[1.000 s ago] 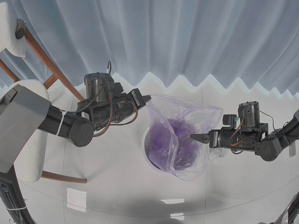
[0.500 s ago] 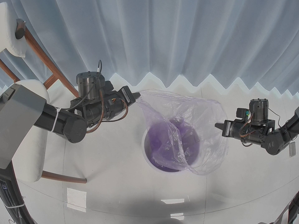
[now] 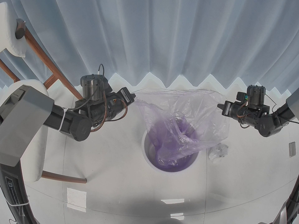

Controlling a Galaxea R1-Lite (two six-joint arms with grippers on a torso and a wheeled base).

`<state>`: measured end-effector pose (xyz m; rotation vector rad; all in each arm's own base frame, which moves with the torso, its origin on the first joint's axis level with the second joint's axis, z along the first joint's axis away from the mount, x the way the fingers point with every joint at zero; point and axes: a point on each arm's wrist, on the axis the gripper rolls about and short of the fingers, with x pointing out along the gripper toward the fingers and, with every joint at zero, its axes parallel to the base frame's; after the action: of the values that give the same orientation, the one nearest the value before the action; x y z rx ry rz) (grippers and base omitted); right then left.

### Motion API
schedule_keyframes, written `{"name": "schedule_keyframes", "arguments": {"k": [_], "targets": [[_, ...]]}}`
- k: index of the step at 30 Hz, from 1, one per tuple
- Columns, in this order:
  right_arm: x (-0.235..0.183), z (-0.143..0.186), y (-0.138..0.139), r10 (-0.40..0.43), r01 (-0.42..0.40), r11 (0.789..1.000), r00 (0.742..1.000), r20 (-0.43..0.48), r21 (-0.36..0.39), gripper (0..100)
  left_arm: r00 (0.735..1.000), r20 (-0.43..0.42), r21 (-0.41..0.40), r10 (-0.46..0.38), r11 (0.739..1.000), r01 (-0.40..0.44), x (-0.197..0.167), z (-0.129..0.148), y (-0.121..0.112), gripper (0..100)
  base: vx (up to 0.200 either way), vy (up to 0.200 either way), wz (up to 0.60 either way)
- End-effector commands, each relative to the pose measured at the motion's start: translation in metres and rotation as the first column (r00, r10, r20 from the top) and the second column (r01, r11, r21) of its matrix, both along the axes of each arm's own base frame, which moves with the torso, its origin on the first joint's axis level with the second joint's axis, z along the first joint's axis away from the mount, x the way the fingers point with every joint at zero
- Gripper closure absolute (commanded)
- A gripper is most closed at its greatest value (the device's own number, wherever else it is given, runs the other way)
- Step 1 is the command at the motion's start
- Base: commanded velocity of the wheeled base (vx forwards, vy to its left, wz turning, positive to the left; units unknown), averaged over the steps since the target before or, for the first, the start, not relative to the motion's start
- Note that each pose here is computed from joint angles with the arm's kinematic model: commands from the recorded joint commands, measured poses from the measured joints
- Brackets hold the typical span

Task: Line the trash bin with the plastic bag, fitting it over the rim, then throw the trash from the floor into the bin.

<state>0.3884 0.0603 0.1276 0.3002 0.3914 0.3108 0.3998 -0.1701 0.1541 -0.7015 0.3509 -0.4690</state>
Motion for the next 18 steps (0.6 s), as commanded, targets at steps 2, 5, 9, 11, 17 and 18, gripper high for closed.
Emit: {"name": "schedule_keyframes", "arguments": {"k": [2, 5, 9, 11, 17, 18], "targets": [[0.045, -0.027, 0.030, 0.054, -0.055, 0.998, 0.996, -0.066, -0.011, 100, 0.993, -0.087, 0.020, 0.073, 0.997, -0.072, 0.026, -0.021, 0.001, 100, 0.000, 0.000, 0.00], [0.050, -0.032, 0.032, 0.054, -0.057, 0.998, 0.993, -0.104, -0.020, 100, 0.986, -0.136, 0.037, 0.098, 0.995, -0.094, 0.031, -0.031, 0.008, 100, 0.000, 0.000, 0.00], [0.054, -0.042, 0.029, 0.053, -0.058, 0.997, 0.990, -0.131, -0.041, 100, 0.976, -0.184, 0.060, 0.117, 0.992, -0.108, 0.031, -0.039, 0.016, 100, 0.000, 0.000, 0.00], [0.055, -0.049, 0.027, 0.052, -0.061, 0.997, 0.988, -0.143, -0.057, 100, 0.968, -0.217, 0.077, 0.127, 0.991, -0.113, 0.032, -0.045, 0.020, 100, 0.000, 0.000, 0.00], [0.059, -0.063, 0.027, 0.052, -0.064, 0.996, 0.984, -0.169, -0.067, 100, 0.958, -0.263, 0.095, 0.118, 0.991, -0.096, 0.034, -0.064, 0.016, 100, 0.000, 0.000, 0.00], [0.059, -0.064, 0.027, 0.052, -0.064, 0.996, 0.984, -0.169, -0.067, 100, 0.956, -0.270, 0.100, 0.113, 0.991, -0.089, 0.034, -0.068, 0.013, 100, 0.000, 0.000, 0.00]]}}
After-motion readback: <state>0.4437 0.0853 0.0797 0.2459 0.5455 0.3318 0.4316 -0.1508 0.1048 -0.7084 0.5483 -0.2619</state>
